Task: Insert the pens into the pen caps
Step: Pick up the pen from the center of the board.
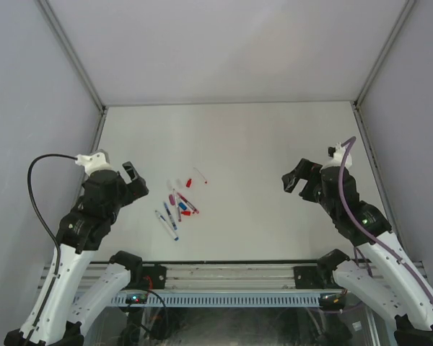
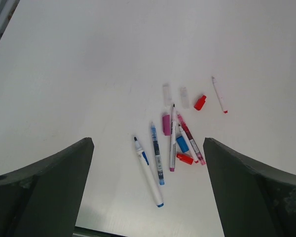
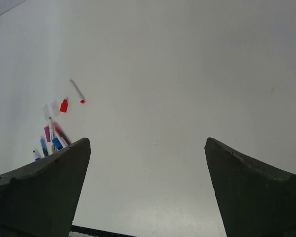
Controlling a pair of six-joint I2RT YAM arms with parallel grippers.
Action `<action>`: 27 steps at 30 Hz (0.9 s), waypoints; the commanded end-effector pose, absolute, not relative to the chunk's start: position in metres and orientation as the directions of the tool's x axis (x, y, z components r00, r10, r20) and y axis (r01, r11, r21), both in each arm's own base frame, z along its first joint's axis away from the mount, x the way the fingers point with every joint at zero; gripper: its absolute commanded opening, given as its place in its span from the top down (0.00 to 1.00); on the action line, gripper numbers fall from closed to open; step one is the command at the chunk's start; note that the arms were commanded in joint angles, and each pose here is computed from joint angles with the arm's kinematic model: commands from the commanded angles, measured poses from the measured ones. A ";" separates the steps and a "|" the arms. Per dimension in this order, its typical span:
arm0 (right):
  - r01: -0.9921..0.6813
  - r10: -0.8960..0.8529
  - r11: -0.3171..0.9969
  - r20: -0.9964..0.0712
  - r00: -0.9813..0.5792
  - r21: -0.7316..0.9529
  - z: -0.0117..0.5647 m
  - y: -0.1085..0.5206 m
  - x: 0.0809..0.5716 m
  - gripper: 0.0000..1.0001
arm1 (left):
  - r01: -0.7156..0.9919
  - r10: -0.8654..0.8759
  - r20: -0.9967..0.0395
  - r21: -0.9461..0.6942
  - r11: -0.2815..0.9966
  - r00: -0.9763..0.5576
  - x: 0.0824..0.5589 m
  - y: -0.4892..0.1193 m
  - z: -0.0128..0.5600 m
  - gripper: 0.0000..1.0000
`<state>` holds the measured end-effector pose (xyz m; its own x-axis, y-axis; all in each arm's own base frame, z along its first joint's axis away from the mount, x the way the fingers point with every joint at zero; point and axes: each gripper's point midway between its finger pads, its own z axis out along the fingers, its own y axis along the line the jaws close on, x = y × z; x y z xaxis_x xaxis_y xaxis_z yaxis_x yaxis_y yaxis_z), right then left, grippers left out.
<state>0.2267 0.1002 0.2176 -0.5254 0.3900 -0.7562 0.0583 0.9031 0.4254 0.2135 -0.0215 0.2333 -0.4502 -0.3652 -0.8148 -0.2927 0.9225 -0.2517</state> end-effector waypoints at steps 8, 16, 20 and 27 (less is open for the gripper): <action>0.129 0.426 0.903 -0.808 -0.406 0.411 0.231 0.077 0.235 0.00 | -0.294 -0.350 -0.890 -0.265 0.918 -0.293 0.213 -0.004 0.266 0.00; -0.005 0.357 0.917 -0.826 -0.436 0.399 0.236 0.089 0.223 0.01 | -0.258 -0.322 -0.902 -0.250 0.933 -0.288 0.215 -0.007 0.269 0.00; -0.055 0.336 0.913 -0.823 -0.458 0.404 0.234 0.096 0.217 0.02 | -0.255 -0.321 -0.882 -0.241 0.936 -0.346 0.220 -0.014 0.256 0.00; -0.041 0.337 0.913 -0.806 -0.486 0.407 0.222 0.096 0.213 0.06 | -0.306 -0.366 -0.821 -0.246 0.920 -0.439 0.225 -0.034 0.219 0.10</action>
